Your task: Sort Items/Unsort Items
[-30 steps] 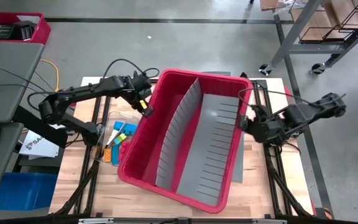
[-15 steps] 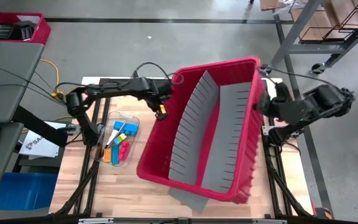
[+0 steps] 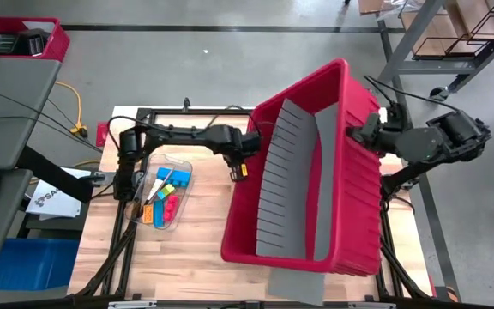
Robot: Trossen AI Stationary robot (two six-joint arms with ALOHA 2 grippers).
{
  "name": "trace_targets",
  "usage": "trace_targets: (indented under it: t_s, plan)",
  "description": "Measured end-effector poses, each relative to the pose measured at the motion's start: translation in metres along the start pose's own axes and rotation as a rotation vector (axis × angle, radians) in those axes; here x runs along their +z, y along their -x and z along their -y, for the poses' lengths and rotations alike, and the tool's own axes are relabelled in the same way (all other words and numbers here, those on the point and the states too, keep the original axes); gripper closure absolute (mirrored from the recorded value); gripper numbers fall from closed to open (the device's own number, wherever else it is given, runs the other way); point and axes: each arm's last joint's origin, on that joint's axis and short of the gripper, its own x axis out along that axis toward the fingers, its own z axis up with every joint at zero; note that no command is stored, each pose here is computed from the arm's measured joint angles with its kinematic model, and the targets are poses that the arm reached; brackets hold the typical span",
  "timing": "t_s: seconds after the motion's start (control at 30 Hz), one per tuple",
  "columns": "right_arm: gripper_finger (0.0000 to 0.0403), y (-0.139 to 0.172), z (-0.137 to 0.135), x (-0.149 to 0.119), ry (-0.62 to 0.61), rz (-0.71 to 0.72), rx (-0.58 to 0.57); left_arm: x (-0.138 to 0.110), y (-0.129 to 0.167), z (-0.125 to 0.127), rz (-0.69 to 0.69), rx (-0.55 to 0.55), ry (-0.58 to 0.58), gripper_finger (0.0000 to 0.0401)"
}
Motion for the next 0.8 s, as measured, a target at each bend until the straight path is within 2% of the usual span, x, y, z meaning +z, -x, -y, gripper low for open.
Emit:
trace_targets:
  t_s: [0.17, 0.23, 0.37, 0.5, 0.63, 0.8]
  plan:
    - [0.0403, -0.003, -0.011, -0.004, 0.038, 0.027, 0.076, -0.003, -0.012, 0.005, -0.070, 0.010, -0.127, 0.0401]
    - [0.0403, -0.004, -0.011, -0.006, 0.052, 0.031, 0.071, -0.005, -0.012, 0.002, -0.096, 0.044, -0.137, 0.0401]
    - [0.0403, -0.012, -0.014, -0.013, 0.053, 0.043, 0.050, -0.010, -0.011, -0.012, -0.139, 0.066, -0.117, 0.0401]
    - [0.0403, -0.022, -0.018, -0.020, 0.059, 0.027, 0.027, -0.021, -0.012, -0.027, -0.256, 0.004, -0.104, 0.0401]
    - [0.0403, -0.030, -0.022, -0.023, 0.074, 0.025, 0.020, -0.028, -0.013, -0.040, -0.316, -0.036, -0.087, 0.0401]
    - [0.0403, -0.036, -0.031, -0.022, 0.089, 0.006, 0.072, -0.024, -0.021, -0.049, -0.248, -0.056, -0.009, 0.0401]
